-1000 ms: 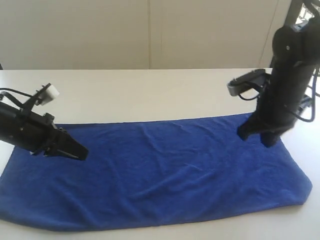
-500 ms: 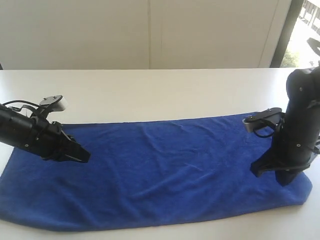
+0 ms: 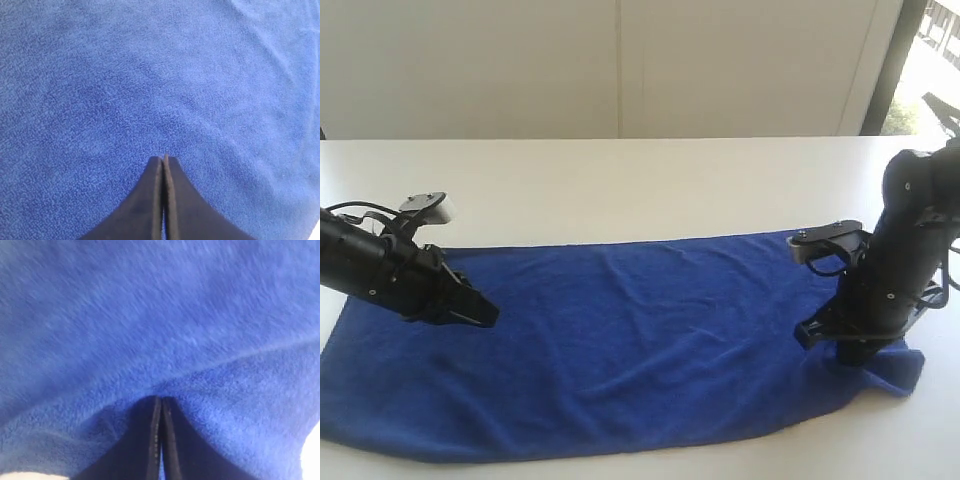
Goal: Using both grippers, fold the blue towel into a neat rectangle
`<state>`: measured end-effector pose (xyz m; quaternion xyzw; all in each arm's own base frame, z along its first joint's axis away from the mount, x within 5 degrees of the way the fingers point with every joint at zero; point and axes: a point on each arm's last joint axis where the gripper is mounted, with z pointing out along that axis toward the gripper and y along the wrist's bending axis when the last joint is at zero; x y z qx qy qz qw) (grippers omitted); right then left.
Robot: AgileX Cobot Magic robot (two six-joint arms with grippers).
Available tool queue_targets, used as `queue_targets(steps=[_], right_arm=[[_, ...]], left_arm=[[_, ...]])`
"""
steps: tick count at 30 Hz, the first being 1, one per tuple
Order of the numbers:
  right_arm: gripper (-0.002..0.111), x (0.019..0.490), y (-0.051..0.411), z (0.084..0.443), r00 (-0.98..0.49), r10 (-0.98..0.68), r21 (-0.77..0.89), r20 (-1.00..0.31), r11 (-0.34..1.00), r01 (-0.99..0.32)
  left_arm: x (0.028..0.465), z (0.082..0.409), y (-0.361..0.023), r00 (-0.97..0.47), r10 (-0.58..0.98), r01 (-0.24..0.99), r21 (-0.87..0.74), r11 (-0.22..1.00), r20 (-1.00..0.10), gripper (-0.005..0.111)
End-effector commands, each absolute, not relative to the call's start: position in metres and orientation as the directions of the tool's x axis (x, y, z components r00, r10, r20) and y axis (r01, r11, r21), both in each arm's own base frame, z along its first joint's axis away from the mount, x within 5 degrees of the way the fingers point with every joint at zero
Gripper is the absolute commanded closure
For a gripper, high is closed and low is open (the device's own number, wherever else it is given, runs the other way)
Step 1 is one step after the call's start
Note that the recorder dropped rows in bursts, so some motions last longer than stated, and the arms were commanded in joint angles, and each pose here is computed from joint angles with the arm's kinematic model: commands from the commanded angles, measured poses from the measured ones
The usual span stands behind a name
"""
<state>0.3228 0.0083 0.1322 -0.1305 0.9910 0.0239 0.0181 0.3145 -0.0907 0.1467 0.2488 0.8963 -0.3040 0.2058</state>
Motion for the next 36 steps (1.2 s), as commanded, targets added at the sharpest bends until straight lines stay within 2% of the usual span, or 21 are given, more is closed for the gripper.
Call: queue_targets(steps=[1, 4, 13, 16, 21, 23, 26, 28, 31, 36], right_arm=[[0.108, 0.332, 0.028, 0.122, -0.949, -0.280, 0.054, -0.145, 0.955, -0.290], [0.108, 0.333, 0.034, 0.123, -0.940, -0.303, 0.043, -0.157, 0.949, -0.313], [0.108, 0.326, 0.021, 0.122, -0.946, -0.321, -0.062, -0.041, 0.946, -0.318], [0.108, 0.328, 0.021, 0.125, -0.946, -0.316, -0.073, -0.070, 0.948, -0.311], [0.108, 0.333, 0.027, 0.171, -0.917, -0.249, -0.052, -0.311, 0.968, -0.246], [0.108, 0.329, 0.026, 0.192, -0.898, -0.253, -0.066, -0.359, 0.967, -0.246], [0.108, 0.312, 0.018, 0.217, -0.905, -0.279, -0.124, -0.320, 0.960, -0.252], [0.108, 0.299, 0.009, 0.226, -0.933, -0.251, -0.167, -0.257, 0.963, -0.213], [0.108, 0.283, -0.003, 0.231, -0.960, -0.213, -0.267, -0.180, 0.950, -0.161], [0.108, 0.264, -0.007, 0.223, -0.974, -0.175, -0.281, -0.141, 0.951, -0.130]], left_arm=[[0.314, 0.148, -0.093, -0.790, 0.321, 0.576, -0.455, 0.679, -0.522, 0.107], [0.314, 0.148, -0.093, -0.790, 0.321, 0.576, -0.455, 0.679, -0.522, 0.107], [0.314, 0.148, -0.093, -0.789, 0.322, 0.577, -0.453, 0.680, -0.523, 0.107], [0.314, 0.148, -0.093, -0.789, 0.321, 0.576, -0.450, 0.683, -0.524, 0.107], [0.318, 0.146, -0.090, -0.785, 0.314, 0.565, -0.409, 0.716, -0.534, 0.107], [0.319, 0.146, -0.089, -0.784, 0.311, 0.560, -0.394, 0.729, -0.538, 0.107], [0.321, 0.148, -0.090, -0.782, 0.304, 0.561, -0.404, 0.723, -0.544, 0.107], [0.323, 0.157, -0.098, -0.777, 0.300, 0.587, -0.464, 0.664, -0.553, 0.107], [0.333, 0.176, -0.119, -0.721, 0.381, 0.681, -0.487, 0.547, -0.579, 0.107], [0.341, 0.187, -0.160, -0.617, 0.652, 0.787, -0.328, 0.522, -0.441, 0.107]])
